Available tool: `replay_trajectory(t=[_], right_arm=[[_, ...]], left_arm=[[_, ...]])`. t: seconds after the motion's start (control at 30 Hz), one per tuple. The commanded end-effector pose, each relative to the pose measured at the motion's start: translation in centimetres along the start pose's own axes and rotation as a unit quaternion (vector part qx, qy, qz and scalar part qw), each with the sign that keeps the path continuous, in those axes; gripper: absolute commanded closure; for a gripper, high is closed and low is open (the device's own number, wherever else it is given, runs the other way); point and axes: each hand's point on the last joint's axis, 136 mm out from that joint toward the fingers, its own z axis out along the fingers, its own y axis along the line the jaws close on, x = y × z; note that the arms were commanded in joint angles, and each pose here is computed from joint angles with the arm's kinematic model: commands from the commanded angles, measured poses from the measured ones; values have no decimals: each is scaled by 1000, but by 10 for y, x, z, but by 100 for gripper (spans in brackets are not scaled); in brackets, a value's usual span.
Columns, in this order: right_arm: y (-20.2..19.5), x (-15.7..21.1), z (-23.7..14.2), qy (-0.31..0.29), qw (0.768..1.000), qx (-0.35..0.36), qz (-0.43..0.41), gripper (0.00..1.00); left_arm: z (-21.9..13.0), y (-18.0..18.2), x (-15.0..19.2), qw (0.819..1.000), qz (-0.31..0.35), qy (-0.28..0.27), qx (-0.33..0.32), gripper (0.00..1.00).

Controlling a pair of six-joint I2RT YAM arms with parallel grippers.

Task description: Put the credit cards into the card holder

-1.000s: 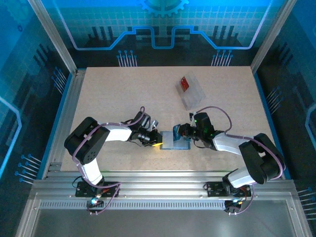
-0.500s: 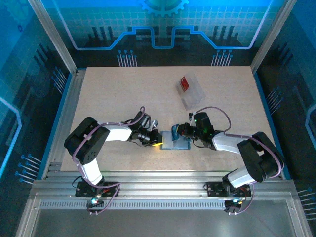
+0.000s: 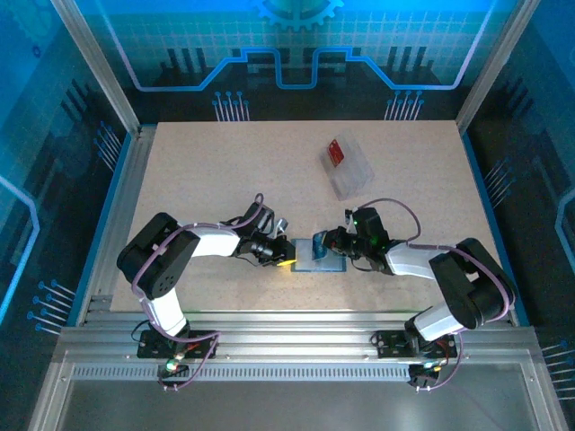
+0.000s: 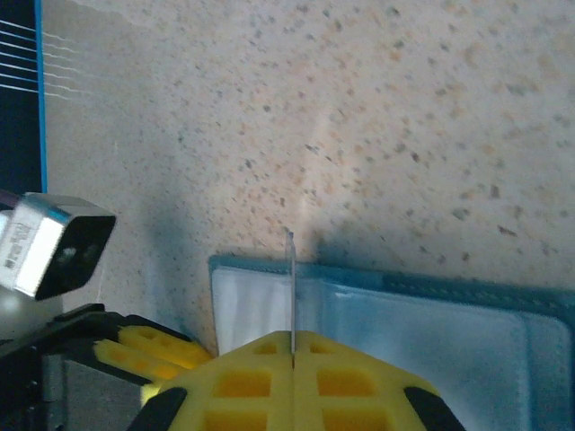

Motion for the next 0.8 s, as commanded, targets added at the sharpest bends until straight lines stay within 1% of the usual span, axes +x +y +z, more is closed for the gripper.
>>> replay_trajectory(t=[0.0,0.4,0.77], right_arm=[[-8,13,3,17,1000,4,19,100],[-16,27,2,34,998,8,56,100],[-24,39,-2,42,997,27,57,100]], left_arm=[[5,13,6,999,-14,12,-29,84],[5,14,6,999,-14,12,-33,84],[5,15,6,999,-14,12,-35,84]])
